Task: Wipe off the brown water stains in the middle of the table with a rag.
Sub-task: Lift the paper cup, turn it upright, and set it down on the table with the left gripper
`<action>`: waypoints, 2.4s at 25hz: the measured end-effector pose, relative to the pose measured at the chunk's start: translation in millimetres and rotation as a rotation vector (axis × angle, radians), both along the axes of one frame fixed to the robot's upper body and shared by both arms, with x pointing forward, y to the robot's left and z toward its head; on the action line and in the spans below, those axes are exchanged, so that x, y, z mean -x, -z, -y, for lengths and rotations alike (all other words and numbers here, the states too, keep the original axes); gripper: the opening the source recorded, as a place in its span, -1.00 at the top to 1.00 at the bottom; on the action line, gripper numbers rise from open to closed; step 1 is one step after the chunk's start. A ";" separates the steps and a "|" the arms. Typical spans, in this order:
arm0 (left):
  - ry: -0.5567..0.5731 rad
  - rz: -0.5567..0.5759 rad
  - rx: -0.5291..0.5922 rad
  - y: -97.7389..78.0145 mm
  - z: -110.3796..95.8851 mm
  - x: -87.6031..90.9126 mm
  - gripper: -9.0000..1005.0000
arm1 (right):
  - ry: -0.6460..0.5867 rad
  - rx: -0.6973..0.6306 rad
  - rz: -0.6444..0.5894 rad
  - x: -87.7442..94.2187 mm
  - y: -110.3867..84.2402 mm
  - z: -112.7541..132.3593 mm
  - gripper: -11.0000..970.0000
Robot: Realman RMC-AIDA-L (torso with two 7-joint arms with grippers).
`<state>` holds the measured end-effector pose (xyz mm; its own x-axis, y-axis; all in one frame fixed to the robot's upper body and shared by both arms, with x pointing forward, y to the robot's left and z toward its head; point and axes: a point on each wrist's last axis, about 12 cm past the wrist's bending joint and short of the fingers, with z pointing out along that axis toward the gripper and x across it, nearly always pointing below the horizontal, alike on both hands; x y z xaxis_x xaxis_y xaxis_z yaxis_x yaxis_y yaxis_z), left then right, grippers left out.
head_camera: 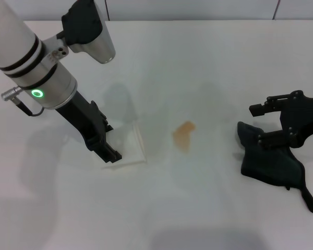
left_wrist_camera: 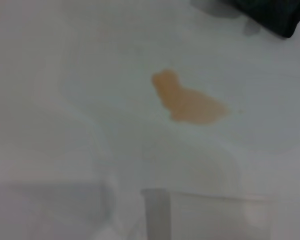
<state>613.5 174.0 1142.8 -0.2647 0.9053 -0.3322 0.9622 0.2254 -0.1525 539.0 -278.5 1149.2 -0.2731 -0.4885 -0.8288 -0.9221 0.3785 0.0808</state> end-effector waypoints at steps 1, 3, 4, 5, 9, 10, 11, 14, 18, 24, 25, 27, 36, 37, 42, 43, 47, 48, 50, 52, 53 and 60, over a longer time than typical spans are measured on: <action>0.001 0.000 0.000 -0.3 0.2 -0.1 -0.64 | 0.000 0.000 0.000 0.0 0.0 0.1 -0.49; 0.002 0.002 0.001 -1.2 0.8 -0.6 -0.61 | 0.001 0.000 0.000 0.0 -0.1 0.3 -0.49; 0.001 0.004 0.002 -1.7 1.0 -1.0 -0.54 | 0.002 -0.001 0.000 0.0 -0.2 0.7 -0.49; 0.000 0.011 0.004 -3.3 1.2 -1.8 -0.47 | 0.003 -0.001 0.001 0.1 -0.3 0.9 -0.49; -0.010 0.050 0.027 -11.9 0.7 -4.8 -0.34 | 0.007 -0.001 0.001 1.4 -0.2 2.4 -0.49; -0.012 0.056 0.032 -13.0 0.5 -5.0 -0.32 | 0.008 -0.001 0.001 1.8 -0.2 3.0 -0.49; -0.015 0.065 0.039 -14.7 0.1 -5.4 -0.30 | 0.009 -0.001 0.001 1.9 -0.2 3.3 -0.49; -0.033 0.091 0.069 -17.5 -4.0 -4.9 -0.25 | 0.008 -0.001 0.002 1.7 -0.6 3.0 -0.49; -0.078 0.144 0.148 -19.7 -10.7 -4.5 -0.19 | 0.006 -0.002 0.004 1.1 -1.3 2.4 -0.49; -0.193 0.256 0.310 -19.7 -24.8 -5.6 -0.15 | 0.006 -0.013 0.006 1.4 -2.0 2.1 -0.49; -0.222 0.281 0.344 -19.0 -28.6 -5.6 -0.15 | 0.006 -0.014 0.006 1.4 -2.1 2.0 -0.49; -0.267 0.317 0.395 -17.7 -34.6 -5.5 -0.15 | 0.005 -0.016 0.007 1.2 -2.5 1.6 -0.49; -0.410 0.443 0.590 -0.5 -57.6 -0.2 -0.15 | -0.002 -0.043 0.006 0.7 -4.1 -2.0 -0.49; -0.414 0.451 0.625 1.5 -58.6 1.0 -0.15 | -0.002 -0.045 0.005 0.9 -3.8 -1.9 -0.49; -0.432 0.489 0.710 18.8 -67.1 8.5 -0.15 | -0.003 -0.046 0.015 0.5 -3.5 -1.8 -0.49; -0.430 0.497 0.719 22.7 -67.8 10.3 -0.15 | -0.004 -0.044 0.019 0.2 -3.4 -1.8 -0.49; -0.420 0.526 0.758 37.5 -68.7 17.0 -0.14 | -0.008 -0.036 0.037 -0.9 -0.1 -1.2 -0.49; -0.420 0.540 0.768 41.3 -69.8 19.2 -0.14 | -0.009 -0.035 0.042 -1.1 1.1 -0.9 -0.49; -0.422 0.558 0.777 49.1 -72.5 24.2 -0.14 | -0.008 -0.035 0.049 -1.5 3.7 -0.3 -0.49; -0.426 0.573 0.785 56.2 -74.2 28.8 -0.14 | -0.009 -0.033 0.053 -1.5 5.9 0.2 -0.49; -0.427 0.577 0.788 60.1 -74.4 31.0 -0.14 | -0.009 -0.031 0.055 -1.6 6.7 0.5 -0.49; -0.428 0.597 0.787 83.1 -74.4 44.5 -0.14 | -0.021 -0.015 0.072 -1.6 11.0 1.3 -0.49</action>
<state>569.0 248.4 1059.7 -0.1110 0.2516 -0.9614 0.7940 0.6043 0.0665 540.6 -279.8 1138.2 -0.2021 -0.4810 -0.8531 -0.9334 0.3583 0.0191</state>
